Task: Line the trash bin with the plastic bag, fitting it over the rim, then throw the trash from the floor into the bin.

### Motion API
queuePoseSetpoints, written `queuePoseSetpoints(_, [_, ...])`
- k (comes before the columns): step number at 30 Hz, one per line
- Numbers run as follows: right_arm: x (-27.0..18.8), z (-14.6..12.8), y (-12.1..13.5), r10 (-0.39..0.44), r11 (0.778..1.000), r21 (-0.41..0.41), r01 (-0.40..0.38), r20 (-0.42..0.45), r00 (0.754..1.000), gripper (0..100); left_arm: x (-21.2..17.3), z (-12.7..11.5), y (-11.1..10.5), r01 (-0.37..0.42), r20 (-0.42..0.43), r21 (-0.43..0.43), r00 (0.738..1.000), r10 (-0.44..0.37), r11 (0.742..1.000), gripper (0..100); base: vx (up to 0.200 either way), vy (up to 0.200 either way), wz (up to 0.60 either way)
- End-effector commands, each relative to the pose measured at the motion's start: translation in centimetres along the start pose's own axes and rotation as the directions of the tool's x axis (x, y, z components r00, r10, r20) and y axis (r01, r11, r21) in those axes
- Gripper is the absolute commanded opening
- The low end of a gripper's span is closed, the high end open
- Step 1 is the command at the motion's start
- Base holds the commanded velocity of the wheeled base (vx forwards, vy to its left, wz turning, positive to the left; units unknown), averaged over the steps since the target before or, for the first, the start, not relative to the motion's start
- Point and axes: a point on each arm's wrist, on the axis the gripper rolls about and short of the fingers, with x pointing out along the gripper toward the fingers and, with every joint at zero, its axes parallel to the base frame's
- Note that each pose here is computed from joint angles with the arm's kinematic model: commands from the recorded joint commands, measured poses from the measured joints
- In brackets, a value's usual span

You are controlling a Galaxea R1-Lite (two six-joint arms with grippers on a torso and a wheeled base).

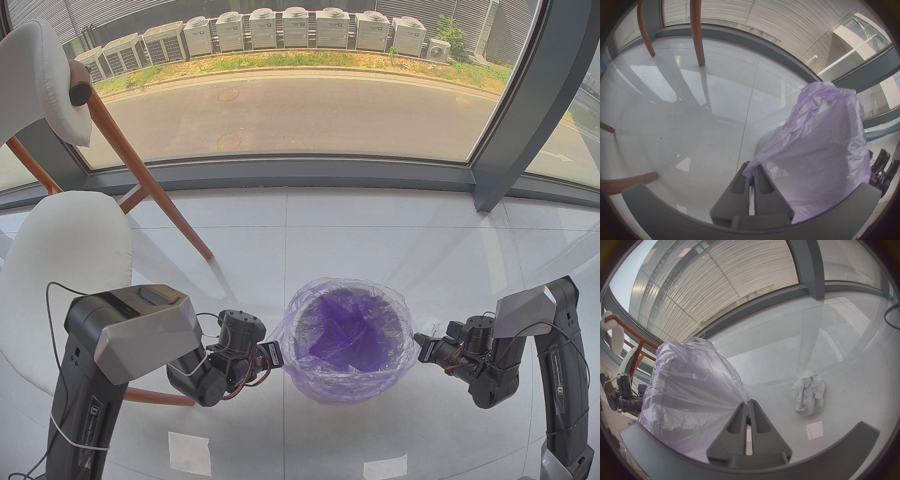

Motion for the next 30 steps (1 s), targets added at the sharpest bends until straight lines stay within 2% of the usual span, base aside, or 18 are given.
queuePoseSetpoints(1, [0.2, -0.5, -0.2, -0.006, 1.0, -0.001, 0.006, -0.013, 1.0, 0, 1.1, -1.5, 0.6, -0.017, -0.035, 0.02, 0.999, 0.017, 1.0, 0, 0.0, 0.0, 0.0])
queuePoseSetpoints(4, [0.2, -0.5, -0.2, -0.006, 1.0, -0.006, 0.006, -0.013, 1.0, 0, 1.1, -1.7, 0.5, -0.015, -0.039, 0.03, 0.999, 0.016, 0.999, 0, 0.0, 0.0, 0.0])
queuePoseSetpoints(11, [-0.7, -1.1, -0.2, -0.018, 0.998, -0.065, 0.015, -0.05, 0.999, 0, 0.4, -2.6, 0.6, -0.016, -0.071, 0.147, 0.997, 0.027, 0.989, 0, 0.0, 0.0, 0.0])
queuePoseSetpoints(17, [-1.2, -0.8, 0.0, -0.007, 0.998, -0.07, 0.003, -0.055, 0.998, 0, -0.5, -2.7, 0.9, -0.007, -0.093, 0.226, 0.995, 0.028, 0.974, 0, 0.0, 0.0, 0.0])
queuePoseSetpoints(27, [-1.3, -1.0, 0.3, 0.013, 0.997, -0.071, -0.018, -0.072, 0.997, 0, -0.5, -2.2, 0.9, 0.009, -0.04, 0.223, 0.999, 0.0, 0.975, 0, 0.0, 0.0, 0.0])
queuePoseSetpoints(28, [-1.4, -1.0, 0.3, 0.012, 0.997, -0.071, -0.017, -0.073, 0.997, 0, -0.6, -2.1, 0.9, 0.009, -0.039, 0.221, 0.999, -0.001, 0.975, 100, 0.0, 0.0, 0.0])
queuePoseSetpoints(29, [-1.4, -1.0, 0.3, 0.012, 0.997, -0.071, -0.017, -0.073, 0.997, 100, -0.6, -2.1, 0.9, 0.009, -0.039, 0.221, 0.999, -0.001, 0.975, 100, 0.0, 0.0, 0.0])
queuePoseSetpoints(30, [-1.5, -0.9, 0.3, 0.014, 0.997, -0.071, -0.019, -0.063, 0.998, 100, -0.7, -1.7, 0.7, 0.015, -0.02, 0.216, 1.0, -0.011, 0.976, 100, 0.0, 0.0, 0.0])
